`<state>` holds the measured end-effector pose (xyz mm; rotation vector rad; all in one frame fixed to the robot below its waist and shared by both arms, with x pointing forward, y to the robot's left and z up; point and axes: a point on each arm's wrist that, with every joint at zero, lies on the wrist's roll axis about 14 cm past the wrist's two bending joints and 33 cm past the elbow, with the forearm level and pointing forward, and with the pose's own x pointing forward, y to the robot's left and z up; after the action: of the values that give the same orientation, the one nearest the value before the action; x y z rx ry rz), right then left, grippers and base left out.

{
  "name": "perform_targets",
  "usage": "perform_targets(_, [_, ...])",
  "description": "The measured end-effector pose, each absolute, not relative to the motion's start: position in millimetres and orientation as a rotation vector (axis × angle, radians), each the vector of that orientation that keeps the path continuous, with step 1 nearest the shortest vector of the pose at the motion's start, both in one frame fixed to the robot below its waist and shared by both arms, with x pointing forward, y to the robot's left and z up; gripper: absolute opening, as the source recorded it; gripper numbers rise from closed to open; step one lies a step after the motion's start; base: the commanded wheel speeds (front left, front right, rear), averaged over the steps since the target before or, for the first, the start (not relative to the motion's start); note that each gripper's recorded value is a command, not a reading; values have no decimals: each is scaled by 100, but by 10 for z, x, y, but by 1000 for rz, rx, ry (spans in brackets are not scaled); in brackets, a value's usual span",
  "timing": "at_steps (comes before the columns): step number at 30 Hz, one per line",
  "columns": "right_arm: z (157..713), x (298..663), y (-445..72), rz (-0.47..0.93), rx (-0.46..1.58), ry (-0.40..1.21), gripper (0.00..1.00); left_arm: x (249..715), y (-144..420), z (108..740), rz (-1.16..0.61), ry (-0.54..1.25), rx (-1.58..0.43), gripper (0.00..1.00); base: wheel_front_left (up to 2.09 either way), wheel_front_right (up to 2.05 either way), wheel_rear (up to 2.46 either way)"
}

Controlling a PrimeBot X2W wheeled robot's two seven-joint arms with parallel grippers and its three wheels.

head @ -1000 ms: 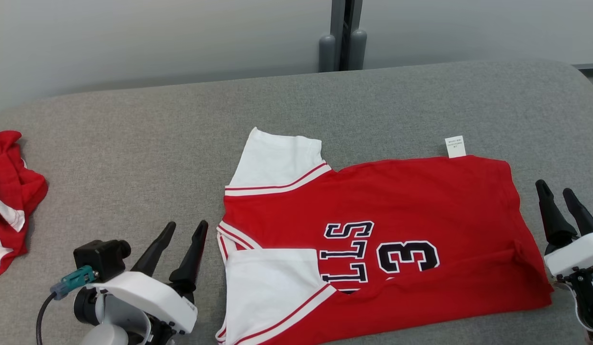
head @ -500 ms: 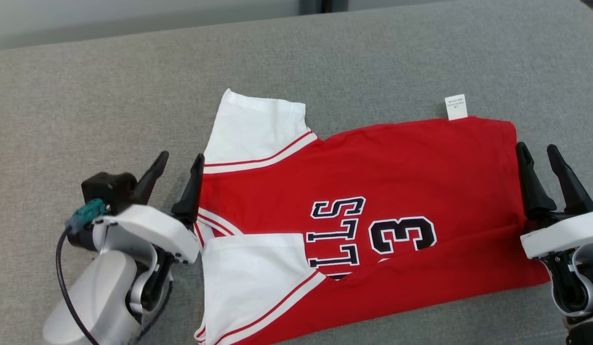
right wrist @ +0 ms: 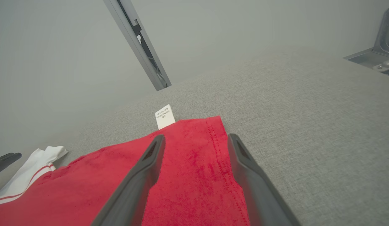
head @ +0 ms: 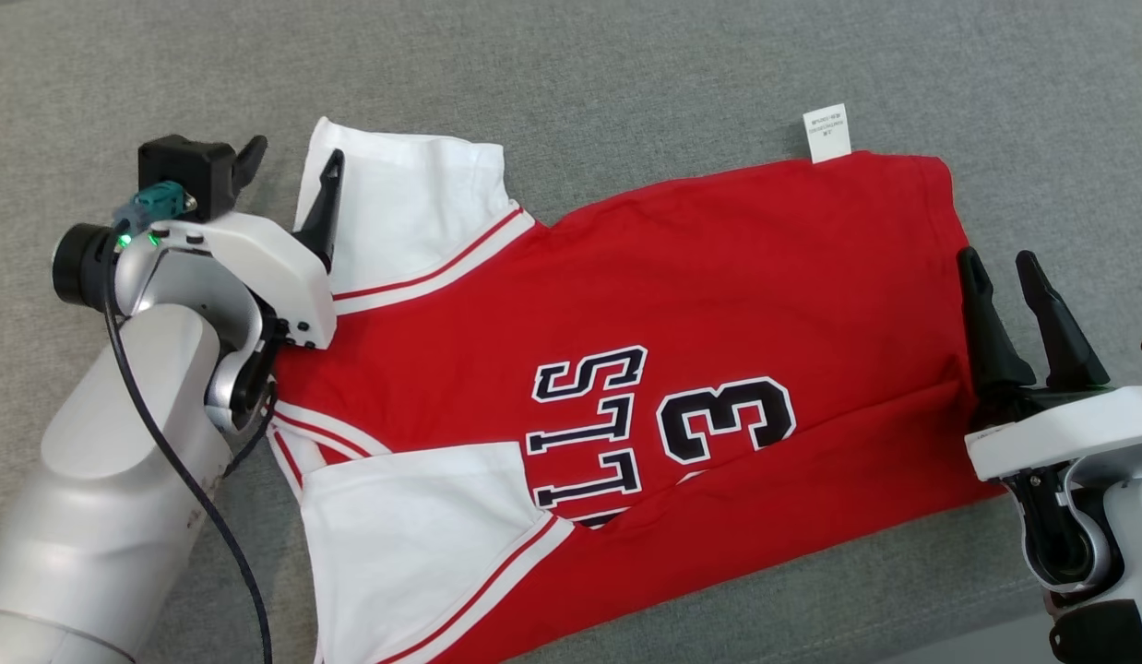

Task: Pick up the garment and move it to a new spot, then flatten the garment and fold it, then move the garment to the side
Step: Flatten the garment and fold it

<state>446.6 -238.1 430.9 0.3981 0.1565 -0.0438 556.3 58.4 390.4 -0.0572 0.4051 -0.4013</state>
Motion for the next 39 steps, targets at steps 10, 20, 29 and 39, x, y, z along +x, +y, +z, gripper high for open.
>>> perform_targets(10, [4185,4434,-2479,-82,393,172,100,5776,507,3616,-433,498,48,100,0,0,0])
perform_targets(20, [4220,4512,-2466,-66,383,158,100,5783,485,3632,-454,487,22,0,0,0,0])
perform_targets(29, [4240,4827,-2562,-37,376,219,100,5816,594,4004,-440,340,-44,0,0,0,0])
perform_targets(39, [3984,5238,-2690,-51,415,439,100,5627,707,4247,-440,260,-72,0,0,0,0])
